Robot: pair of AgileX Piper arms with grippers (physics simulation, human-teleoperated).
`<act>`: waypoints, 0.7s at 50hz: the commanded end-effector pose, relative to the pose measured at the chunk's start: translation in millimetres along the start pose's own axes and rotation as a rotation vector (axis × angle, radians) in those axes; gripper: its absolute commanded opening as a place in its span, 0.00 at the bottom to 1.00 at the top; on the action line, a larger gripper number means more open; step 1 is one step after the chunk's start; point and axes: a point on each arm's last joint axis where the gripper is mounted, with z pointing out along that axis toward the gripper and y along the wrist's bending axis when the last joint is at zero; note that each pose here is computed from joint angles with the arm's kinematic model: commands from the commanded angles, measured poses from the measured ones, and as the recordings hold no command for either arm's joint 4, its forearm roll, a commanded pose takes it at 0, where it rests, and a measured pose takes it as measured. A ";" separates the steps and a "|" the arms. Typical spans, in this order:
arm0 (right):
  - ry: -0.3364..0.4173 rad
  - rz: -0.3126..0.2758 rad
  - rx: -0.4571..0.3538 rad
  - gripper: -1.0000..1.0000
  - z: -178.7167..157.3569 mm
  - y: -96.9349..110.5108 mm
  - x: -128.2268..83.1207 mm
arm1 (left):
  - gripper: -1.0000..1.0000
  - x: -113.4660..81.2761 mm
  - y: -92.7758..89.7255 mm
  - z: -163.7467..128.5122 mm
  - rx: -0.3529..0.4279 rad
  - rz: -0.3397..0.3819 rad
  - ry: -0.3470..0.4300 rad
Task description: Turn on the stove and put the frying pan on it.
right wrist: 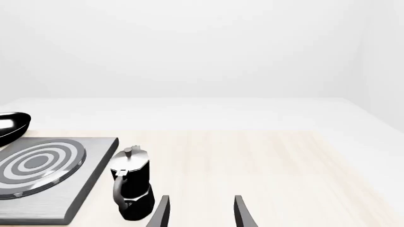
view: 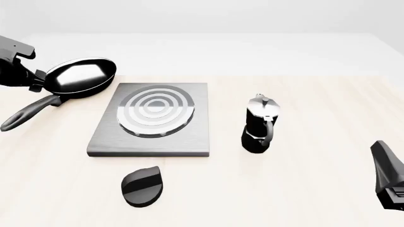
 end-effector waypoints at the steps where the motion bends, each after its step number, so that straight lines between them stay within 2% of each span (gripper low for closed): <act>1: 0.000 0.000 0.000 1.00 0.0 0.0 0.0 | 1.00 11.3 -2.2 19.6 0.006 0.007 0.024; 21: 0.000 0.000 0.000 1.00 0.0 0.0 0.0 | 1.00 24.4 -2.9 44.3 0.012 -0.001 0.056; 35: 0.000 0.000 0.000 1.00 0.0 0.0 0.0 | 1.00 36.1 -10.6 58.0 0.026 0.005 0.075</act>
